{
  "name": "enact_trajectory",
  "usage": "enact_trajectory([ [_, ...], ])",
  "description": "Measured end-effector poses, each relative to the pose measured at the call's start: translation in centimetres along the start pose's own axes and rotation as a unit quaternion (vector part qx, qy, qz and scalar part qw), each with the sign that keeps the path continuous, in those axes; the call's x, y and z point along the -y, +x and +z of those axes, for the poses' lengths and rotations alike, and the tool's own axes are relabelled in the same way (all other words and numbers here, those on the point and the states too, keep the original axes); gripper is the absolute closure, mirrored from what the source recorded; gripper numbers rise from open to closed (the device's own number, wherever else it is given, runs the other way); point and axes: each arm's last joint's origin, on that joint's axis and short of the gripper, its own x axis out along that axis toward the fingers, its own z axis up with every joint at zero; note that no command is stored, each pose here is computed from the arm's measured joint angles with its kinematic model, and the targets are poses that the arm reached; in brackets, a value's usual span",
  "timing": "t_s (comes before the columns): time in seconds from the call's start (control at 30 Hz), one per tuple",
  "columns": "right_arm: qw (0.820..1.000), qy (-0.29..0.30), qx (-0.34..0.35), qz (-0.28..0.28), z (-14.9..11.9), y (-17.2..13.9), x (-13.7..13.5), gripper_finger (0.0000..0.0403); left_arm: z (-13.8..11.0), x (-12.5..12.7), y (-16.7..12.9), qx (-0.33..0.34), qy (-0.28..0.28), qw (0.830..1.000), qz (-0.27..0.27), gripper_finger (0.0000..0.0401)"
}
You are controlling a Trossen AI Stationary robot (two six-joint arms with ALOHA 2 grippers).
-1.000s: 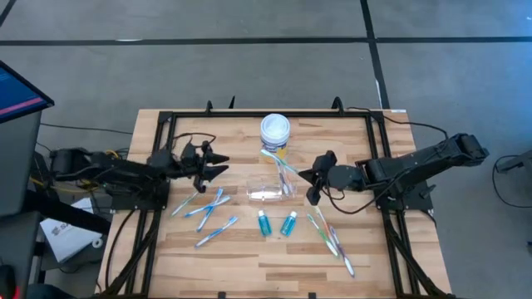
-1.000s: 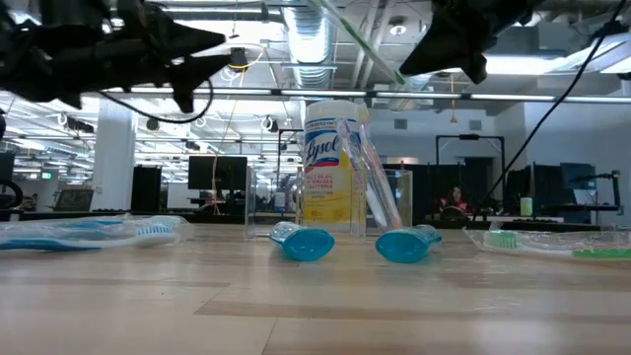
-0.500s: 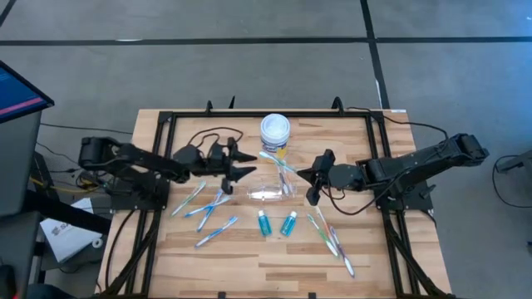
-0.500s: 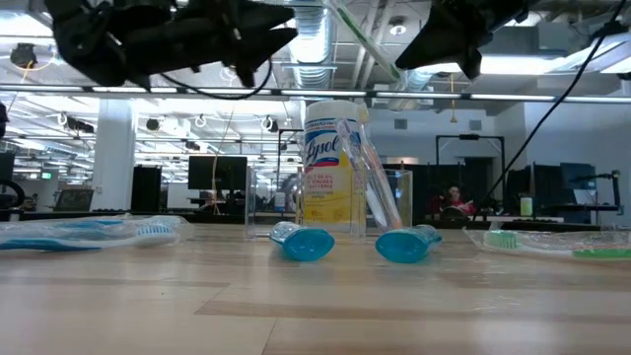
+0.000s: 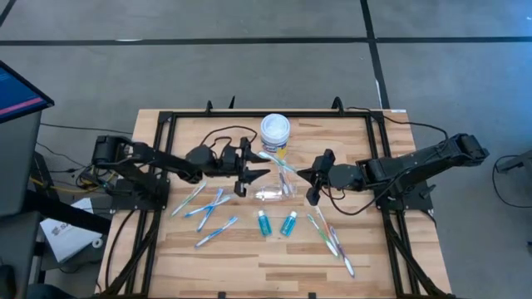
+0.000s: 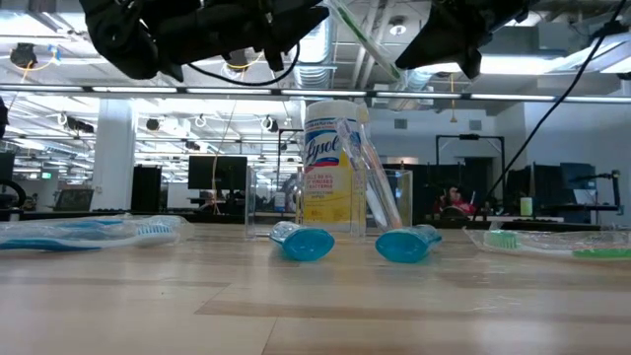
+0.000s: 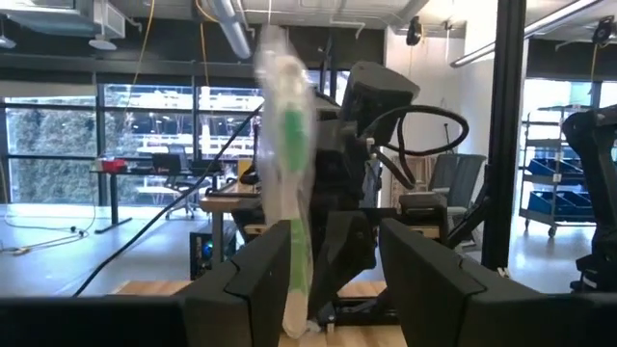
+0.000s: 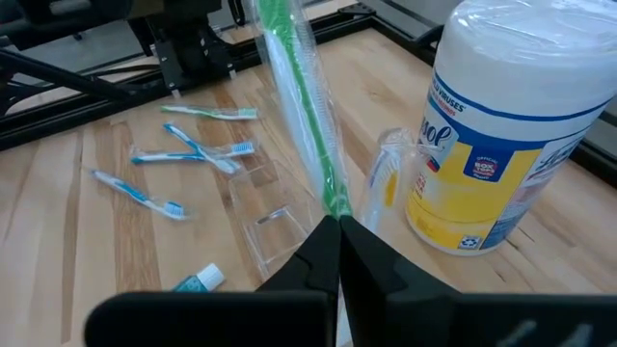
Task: Pick & Place toothbrushing station
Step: Put the right green toothbrush into the transparent organizer
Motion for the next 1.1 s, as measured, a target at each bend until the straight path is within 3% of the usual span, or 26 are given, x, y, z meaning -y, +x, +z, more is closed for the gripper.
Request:
enact_trajectory([
  [0.53, 1.000, -0.002, 0.011, 0.005, 0.2, 0.0, -0.1, 0.0403, 0.0, -0.3, 0.1, -0.002, 0.007, 0.999, 0.035, 0.0247],
  [1.1, 1.000, -0.005, 0.011, 0.007, 0.2, 0.0, -0.1, 0.0403, 1.5, -0.1, 1.4, 0.027, 0.019, 0.999, 0.009, 0.0259],
])
